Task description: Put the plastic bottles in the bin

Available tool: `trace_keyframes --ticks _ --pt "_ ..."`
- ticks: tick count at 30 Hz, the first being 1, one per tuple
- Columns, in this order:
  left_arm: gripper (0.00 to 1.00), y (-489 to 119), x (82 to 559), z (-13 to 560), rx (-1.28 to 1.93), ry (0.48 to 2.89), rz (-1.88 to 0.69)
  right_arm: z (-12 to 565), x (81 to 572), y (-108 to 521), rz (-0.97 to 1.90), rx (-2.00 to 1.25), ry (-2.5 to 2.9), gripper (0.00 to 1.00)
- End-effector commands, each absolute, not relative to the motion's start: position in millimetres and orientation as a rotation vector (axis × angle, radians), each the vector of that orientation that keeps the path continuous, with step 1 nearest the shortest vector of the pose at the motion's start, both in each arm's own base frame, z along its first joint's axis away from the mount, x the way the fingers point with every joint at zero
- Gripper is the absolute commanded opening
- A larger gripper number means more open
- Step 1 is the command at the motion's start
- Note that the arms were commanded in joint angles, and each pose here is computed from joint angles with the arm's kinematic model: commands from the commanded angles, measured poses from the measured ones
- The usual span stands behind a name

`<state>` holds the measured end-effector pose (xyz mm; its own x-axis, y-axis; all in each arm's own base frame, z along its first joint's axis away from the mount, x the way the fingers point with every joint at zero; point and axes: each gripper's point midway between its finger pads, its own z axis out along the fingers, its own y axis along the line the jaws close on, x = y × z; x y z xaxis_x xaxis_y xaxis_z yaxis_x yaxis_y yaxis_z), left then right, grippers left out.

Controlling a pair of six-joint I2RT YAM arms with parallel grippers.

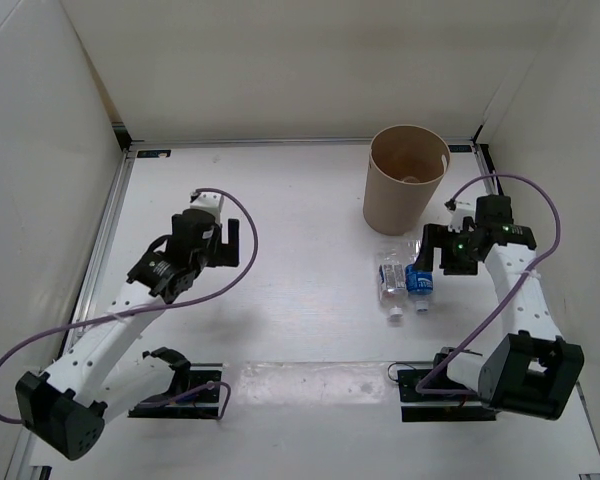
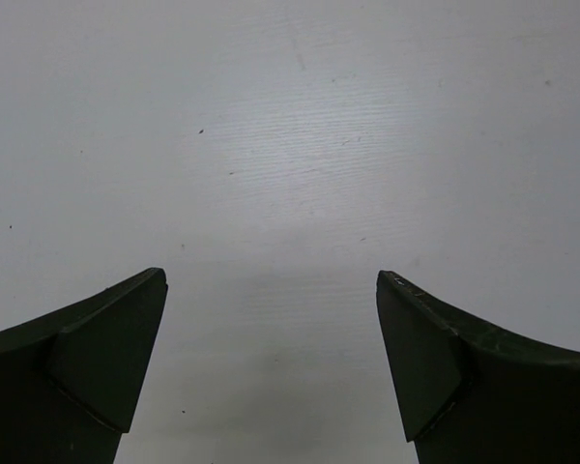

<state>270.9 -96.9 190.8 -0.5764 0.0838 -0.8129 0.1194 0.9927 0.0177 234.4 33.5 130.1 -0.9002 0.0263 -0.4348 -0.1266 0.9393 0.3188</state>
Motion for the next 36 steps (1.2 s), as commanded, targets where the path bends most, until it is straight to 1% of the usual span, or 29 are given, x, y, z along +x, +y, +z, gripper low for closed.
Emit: trace_keyframes --ticks 1,8,10,14,24,33,36 --pt "1.00 -86.8 271.8 171.5 0.110 2.264 0.008 149.3 247.9 36.0 0.442 -0.076 2.621 0.90" --pt "1.00 -93.5 297.3 162.3 0.091 2.307 0.027 132.8 270.6 21.5 0.376 -0.003 2.695 0.90" --pt "1.00 -93.5 305.5 164.8 0.084 2.309 0.036 124.4 274.7 13.8 0.359 0.039 2.735 0.88" --pt "1.00 -91.6 314.4 163.7 0.064 2.318 0.047 118.2 282.2 11.8 0.354 0.021 2.779 0.85" --pt "1.00 -87.2 323.0 159.9 0.022 2.340 0.076 92.4 294.8 14.4 0.366 -0.038 2.869 0.85" --pt "1.00 -82.3 321.7 154.5 -0.008 2.373 0.117 76.2 304.5 9.0 0.376 -0.003 2.920 0.85" --pt "1.00 -80.6 321.6 154.5 -0.021 2.381 0.128 71.3 305.2 10.4 0.396 0.015 2.938 0.84"
